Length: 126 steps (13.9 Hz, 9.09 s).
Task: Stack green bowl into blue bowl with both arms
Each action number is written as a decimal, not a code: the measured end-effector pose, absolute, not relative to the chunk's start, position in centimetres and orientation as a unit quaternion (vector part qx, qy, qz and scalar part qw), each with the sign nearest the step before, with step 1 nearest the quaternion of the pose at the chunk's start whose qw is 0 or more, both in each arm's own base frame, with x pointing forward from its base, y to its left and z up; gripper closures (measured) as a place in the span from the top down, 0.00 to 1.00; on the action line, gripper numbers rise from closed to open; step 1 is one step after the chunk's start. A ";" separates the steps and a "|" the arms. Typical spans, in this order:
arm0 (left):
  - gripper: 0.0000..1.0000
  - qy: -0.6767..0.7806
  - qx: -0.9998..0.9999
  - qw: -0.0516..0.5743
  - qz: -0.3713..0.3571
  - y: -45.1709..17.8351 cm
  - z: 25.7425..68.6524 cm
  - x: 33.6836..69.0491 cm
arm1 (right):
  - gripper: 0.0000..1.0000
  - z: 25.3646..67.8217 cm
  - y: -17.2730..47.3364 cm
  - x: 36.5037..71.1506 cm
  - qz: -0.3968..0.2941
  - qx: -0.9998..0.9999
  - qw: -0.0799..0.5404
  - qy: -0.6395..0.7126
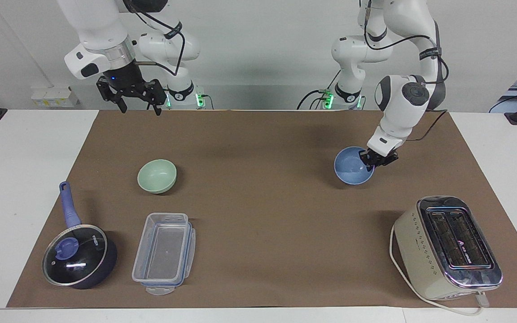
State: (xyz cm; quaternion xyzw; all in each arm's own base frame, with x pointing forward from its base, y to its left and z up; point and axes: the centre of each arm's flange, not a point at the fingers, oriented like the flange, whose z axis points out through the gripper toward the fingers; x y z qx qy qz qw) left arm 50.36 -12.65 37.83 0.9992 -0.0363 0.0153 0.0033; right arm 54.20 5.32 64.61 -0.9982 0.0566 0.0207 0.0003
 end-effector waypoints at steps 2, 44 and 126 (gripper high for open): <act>0.08 -0.041 0.999 0.006 0.017 -16.7 37.9 49.2 | 1.00 64.6 5.3 54.2 0.021 -0.998 0.000 0.057; 1.00 -0.050 0.999 -0.006 -0.012 -3.1 61.1 55.6 | 1.00 45.9 -3.1 60.1 -0.010 -1.000 0.014 -0.008; 1.00 -0.049 0.999 -0.006 -0.013 -3.1 61.1 55.6 | 0.76 42.4 31.0 47.7 -0.015 -0.994 0.086 -0.062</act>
